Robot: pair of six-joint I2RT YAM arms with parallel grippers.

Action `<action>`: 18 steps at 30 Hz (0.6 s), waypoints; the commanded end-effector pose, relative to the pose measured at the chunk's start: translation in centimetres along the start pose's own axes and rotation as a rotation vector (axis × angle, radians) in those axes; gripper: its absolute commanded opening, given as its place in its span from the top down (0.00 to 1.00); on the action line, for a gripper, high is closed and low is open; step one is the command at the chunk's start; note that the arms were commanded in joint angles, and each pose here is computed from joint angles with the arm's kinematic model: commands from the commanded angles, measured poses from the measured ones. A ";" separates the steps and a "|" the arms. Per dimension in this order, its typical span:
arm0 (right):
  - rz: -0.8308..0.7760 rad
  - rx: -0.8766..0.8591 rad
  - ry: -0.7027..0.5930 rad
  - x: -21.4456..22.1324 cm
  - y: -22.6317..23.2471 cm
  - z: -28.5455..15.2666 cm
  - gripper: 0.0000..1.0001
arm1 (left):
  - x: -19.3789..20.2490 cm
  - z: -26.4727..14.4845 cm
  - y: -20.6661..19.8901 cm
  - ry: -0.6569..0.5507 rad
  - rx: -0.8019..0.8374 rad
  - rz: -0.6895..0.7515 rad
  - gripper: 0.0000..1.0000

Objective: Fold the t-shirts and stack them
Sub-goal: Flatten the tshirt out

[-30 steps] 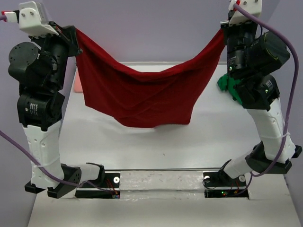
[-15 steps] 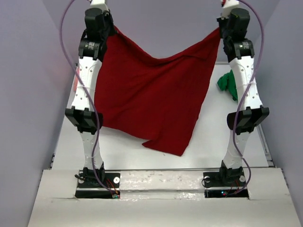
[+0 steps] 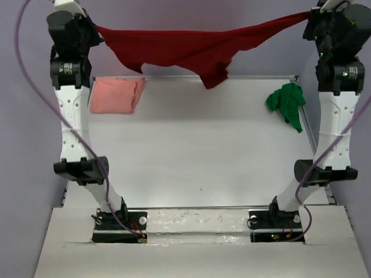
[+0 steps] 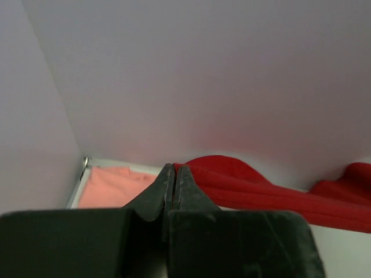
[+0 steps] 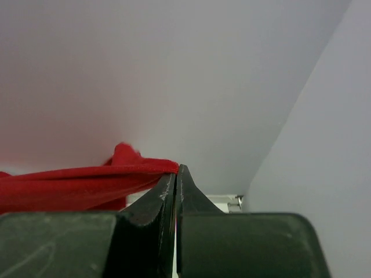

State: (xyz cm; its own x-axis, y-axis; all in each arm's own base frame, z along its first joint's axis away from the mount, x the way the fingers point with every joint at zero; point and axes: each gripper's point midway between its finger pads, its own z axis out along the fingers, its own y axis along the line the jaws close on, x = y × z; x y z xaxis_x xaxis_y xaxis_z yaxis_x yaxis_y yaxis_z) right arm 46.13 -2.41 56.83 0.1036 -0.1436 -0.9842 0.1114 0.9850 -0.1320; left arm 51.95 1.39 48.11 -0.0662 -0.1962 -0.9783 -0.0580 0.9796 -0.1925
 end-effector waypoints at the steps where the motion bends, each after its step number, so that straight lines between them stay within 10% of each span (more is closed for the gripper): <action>1: 0.050 0.025 -0.161 -5.9 -0.9 -4.5 1.00 | -10.3 -9.9 -2.3 -0.287 0.064 -0.012 1.00; 18: -0.093 0.068 -0.230 -11.0 5.4 -17.8 1.00 | -9.1 -23.2 -11.0 -0.270 0.224 -0.052 1.00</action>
State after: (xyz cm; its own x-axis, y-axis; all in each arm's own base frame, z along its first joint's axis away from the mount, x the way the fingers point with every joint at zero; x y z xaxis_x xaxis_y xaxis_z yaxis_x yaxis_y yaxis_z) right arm 34.69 11.32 59.60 0.2019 -0.2765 -0.9396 0.0164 0.9602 -0.2790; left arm 33.24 -9.40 59.82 0.1512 -0.2427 -0.9582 0.1849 0.9592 -0.2138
